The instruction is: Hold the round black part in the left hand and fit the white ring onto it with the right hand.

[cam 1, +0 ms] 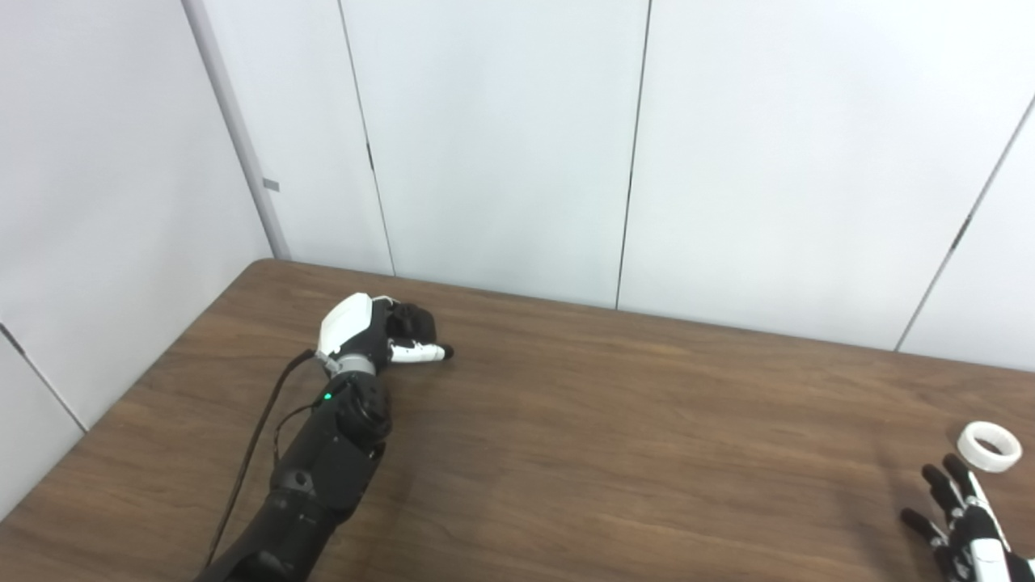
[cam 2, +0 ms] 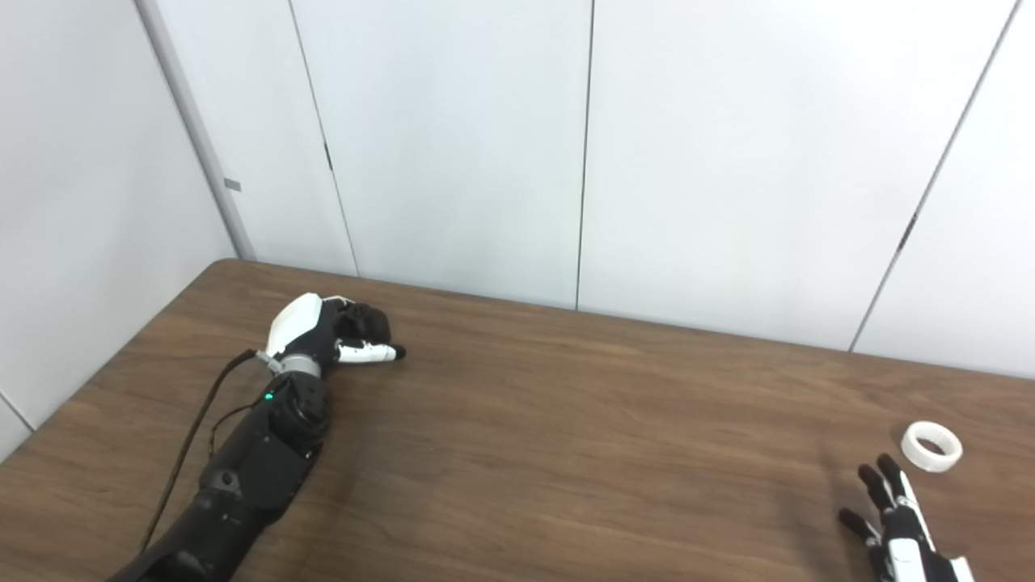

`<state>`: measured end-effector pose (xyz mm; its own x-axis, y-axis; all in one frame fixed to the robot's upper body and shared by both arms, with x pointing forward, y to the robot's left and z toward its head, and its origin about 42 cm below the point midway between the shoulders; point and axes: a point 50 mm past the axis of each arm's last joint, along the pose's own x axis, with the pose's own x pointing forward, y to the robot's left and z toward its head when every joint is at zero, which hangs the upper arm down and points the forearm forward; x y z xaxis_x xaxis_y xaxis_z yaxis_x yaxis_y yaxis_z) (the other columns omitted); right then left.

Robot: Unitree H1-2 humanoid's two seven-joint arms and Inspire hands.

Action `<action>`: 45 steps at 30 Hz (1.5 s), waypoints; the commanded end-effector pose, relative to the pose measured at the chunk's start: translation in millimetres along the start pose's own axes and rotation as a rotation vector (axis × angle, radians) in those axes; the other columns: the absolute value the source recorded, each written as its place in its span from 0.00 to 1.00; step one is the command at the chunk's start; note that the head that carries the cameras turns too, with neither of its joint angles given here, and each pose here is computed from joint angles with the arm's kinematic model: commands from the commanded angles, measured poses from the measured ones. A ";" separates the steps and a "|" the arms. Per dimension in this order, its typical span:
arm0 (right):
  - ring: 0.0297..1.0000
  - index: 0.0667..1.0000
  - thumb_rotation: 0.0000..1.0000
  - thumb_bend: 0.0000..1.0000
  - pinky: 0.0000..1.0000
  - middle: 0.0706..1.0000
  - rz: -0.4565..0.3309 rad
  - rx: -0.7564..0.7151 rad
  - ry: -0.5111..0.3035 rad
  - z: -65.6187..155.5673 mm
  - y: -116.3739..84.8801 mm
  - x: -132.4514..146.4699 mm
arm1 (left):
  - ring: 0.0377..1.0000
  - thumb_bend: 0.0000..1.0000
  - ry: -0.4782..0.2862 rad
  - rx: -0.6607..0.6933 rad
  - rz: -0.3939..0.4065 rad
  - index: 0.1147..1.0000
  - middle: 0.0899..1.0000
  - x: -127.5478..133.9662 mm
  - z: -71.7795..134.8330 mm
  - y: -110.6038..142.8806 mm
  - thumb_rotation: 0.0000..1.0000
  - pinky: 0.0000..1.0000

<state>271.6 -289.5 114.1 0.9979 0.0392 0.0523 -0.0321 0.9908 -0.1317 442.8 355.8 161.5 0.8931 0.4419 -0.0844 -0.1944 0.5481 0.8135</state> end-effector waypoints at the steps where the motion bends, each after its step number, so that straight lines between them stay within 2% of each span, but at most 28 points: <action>1: 1.00 0.99 1.00 0.51 1.00 0.96 0.000 0.009 0.068 -13.5 2.8 -8.4 | 0.97 0.96 -0.050 -0.003 0.097 0.73 0.89 10.0 19.0 30.0 0.30 1.00; 12: 1.00 0.98 1.00 0.52 1.00 0.94 -0.008 -0.001 0.077 -13.7 -0.7 -10.1 | 0.98 0.96 -0.015 -0.001 0.105 0.76 0.90 10.8 17.8 28.8 0.29 1.00; 35: 1.00 0.97 1.00 0.52 1.00 0.94 -0.004 -0.008 0.071 -12.8 -2.9 -11.0 | 0.95 0.94 -0.024 -0.007 0.112 0.69 0.87 9.8 17.5 26.8 0.27 1.00; 38: 1.00 0.97 1.00 0.52 1.00 0.94 -0.007 -0.012 0.068 -13.3 -3.1 -10.5 | 0.94 0.88 -0.035 -0.019 0.122 0.61 0.84 10.3 17.2 26.8 0.21 1.00; 39: 1.00 0.97 1.00 0.52 1.00 0.94 -0.007 -0.012 0.067 -13.1 -3.1 -10.4 | 0.94 0.67 -0.039 -0.030 0.128 0.50 0.82 10.3 16.9 26.8 0.12 1.00; 40: 1.00 0.97 1.00 0.52 1.00 0.94 -0.010 -0.009 0.069 -12.7 -2.9 -10.4 | 0.93 0.60 -0.043 -0.042 0.135 0.46 0.81 10.1 16.6 26.9 0.09 1.00; 42: 1.00 0.97 1.00 0.52 1.00 0.94 -0.012 -0.001 0.073 -12.5 -2.8 -10.3 | 0.92 0.54 -0.054 -0.056 0.142 0.42 0.77 9.3 15.1 27.3 0.06 1.00; 45: 1.00 0.97 1.00 0.53 1.00 0.94 -0.010 -0.003 0.076 -12.9 -3.9 -10.6 | 0.91 0.52 -0.074 -0.033 0.154 0.41 0.75 8.5 13.0 28.0 0.05 1.00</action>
<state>269.7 -291.4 114.2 0.9981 0.0350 0.0508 -0.0281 0.9910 -0.1312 441.0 360.4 164.2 0.8780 0.4779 -0.0264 -0.2694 0.5390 0.7980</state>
